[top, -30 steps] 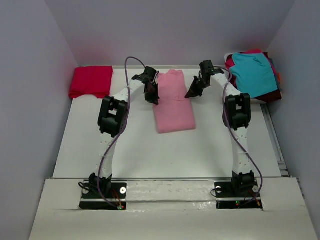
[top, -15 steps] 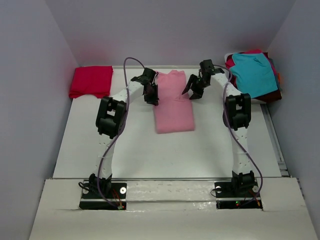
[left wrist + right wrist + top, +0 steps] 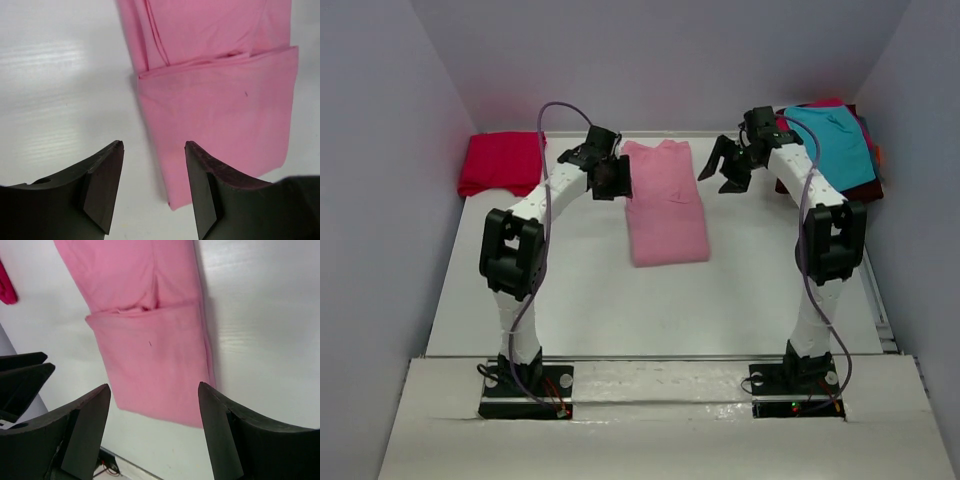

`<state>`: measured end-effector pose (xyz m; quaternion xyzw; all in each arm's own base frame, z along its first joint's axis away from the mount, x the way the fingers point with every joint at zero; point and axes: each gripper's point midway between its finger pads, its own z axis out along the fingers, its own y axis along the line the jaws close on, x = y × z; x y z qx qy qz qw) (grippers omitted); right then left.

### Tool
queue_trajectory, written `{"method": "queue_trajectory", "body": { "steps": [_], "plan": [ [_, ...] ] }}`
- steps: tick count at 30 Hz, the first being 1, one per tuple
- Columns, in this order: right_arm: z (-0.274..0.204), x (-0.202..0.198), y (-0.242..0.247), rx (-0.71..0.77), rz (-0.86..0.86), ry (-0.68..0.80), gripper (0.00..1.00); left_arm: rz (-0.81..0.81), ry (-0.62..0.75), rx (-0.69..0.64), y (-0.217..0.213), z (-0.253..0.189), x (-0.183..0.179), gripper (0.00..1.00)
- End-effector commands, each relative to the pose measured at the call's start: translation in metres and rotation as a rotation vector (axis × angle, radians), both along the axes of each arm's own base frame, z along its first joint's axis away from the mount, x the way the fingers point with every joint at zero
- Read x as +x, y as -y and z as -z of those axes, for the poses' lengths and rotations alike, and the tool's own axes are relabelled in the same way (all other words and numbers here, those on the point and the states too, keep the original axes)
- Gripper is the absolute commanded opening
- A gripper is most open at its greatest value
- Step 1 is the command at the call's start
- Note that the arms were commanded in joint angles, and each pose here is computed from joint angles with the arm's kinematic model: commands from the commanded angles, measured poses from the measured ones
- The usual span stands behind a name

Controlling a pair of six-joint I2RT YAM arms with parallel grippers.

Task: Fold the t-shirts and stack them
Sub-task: Fold the tshirt

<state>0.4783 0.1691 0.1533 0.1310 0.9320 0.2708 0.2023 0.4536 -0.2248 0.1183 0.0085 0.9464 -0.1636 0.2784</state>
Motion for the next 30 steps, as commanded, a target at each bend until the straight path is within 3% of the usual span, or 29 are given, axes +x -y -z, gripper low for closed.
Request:
{"method": "queue_trajectory", "body": {
  "steps": [1, 2, 6, 10, 18, 30],
  "plan": [
    [0.027, -0.047, 0.002, 0.018, -0.024, -0.092, 0.77, -0.011, -0.094, -0.085, -0.005, 0.005, -0.054, 0.64],
    [0.019, -0.046, 0.001, 0.03, -0.024, -0.07, 0.77, -0.015, -0.138, -0.094, -0.005, 0.019, -0.065, 0.64],
    [0.063, -0.095, 0.0, 0.073, -0.035, -0.183, 0.77, 0.024, -0.265, -0.165, 0.005, 0.052, -0.124, 0.65],
    [0.084, -0.122, 0.001, 0.088, -0.045, -0.23, 0.82, 0.04, -0.322, -0.233, 0.013, 0.066, -0.15, 0.7],
    [0.099, -0.149, -0.004, 0.154, -0.031, -0.26, 0.86, 0.052, -0.343, -0.334, 0.025, 0.066, -0.157, 0.71],
    [0.128, -0.167, -0.007, 0.206, 0.004, -0.312, 0.81, 0.04, -0.368, -0.372, 0.031, 0.081, -0.159, 0.71]
  ]
}}
